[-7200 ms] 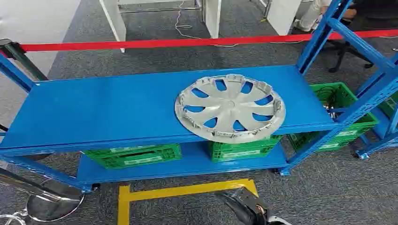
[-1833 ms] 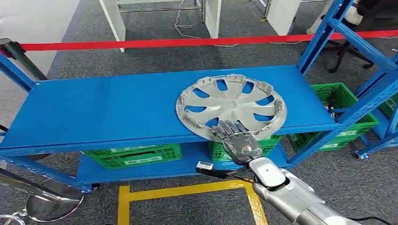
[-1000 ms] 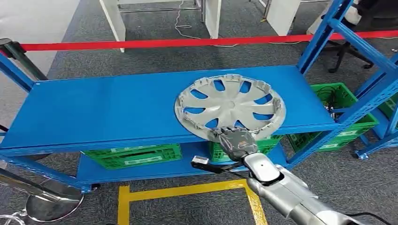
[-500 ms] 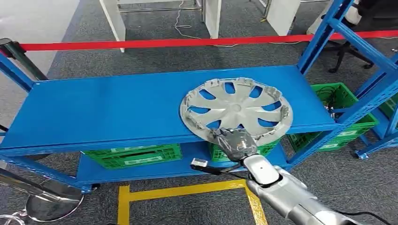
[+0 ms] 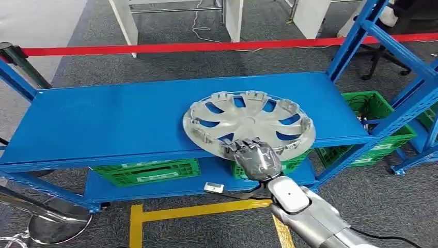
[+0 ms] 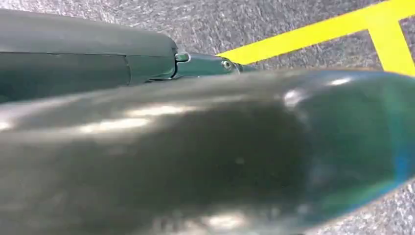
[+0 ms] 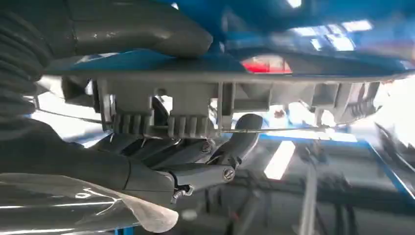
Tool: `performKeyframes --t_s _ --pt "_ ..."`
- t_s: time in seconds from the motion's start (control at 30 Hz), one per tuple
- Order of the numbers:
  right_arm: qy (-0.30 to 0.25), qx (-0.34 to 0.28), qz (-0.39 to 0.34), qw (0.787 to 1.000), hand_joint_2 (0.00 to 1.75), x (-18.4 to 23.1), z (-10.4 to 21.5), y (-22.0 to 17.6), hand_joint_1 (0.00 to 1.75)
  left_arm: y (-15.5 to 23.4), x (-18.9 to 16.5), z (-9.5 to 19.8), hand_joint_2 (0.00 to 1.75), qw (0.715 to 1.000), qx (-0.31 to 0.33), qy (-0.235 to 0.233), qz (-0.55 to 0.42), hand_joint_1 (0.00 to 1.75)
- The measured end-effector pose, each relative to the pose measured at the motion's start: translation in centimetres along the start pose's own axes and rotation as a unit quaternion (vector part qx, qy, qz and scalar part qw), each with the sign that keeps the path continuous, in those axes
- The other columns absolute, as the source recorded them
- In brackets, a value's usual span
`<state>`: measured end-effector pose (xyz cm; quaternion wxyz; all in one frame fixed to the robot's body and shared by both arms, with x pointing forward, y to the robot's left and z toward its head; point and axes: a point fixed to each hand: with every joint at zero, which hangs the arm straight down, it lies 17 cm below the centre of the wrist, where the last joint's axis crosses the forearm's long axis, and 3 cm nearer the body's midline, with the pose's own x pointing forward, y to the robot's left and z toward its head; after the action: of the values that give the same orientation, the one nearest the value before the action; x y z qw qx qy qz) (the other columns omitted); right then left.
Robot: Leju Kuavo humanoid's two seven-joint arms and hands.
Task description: Take the parts from the cabinet and place them on the table.
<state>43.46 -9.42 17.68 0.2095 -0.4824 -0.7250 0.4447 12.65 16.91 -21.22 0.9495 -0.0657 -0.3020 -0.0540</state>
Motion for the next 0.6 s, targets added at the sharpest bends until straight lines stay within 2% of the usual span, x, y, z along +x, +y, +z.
performKeyframes --t_s 0.13,0.43,0.6 --pt "-0.008 -0.037 -0.005 0.999 1.75 0.8 -0.6 -2.9 1.75 0.2 0.1 -0.2 0.0 1.0 0.005 -0.002 -0.001 0.0" --pt "-0.036 -0.149 -0.017 0.988 1.75 2.7 -2.0 -12.0 1.75 0.2 0.5 -0.5 0.0 1.0 0.007 -0.008 -0.007 0.0" --pt "-0.048 -0.185 -0.021 0.981 1.75 3.3 -2.0 -15.1 1.75 0.1 0.6 -0.7 0.0 1.0 0.004 -0.009 -0.011 0.0"
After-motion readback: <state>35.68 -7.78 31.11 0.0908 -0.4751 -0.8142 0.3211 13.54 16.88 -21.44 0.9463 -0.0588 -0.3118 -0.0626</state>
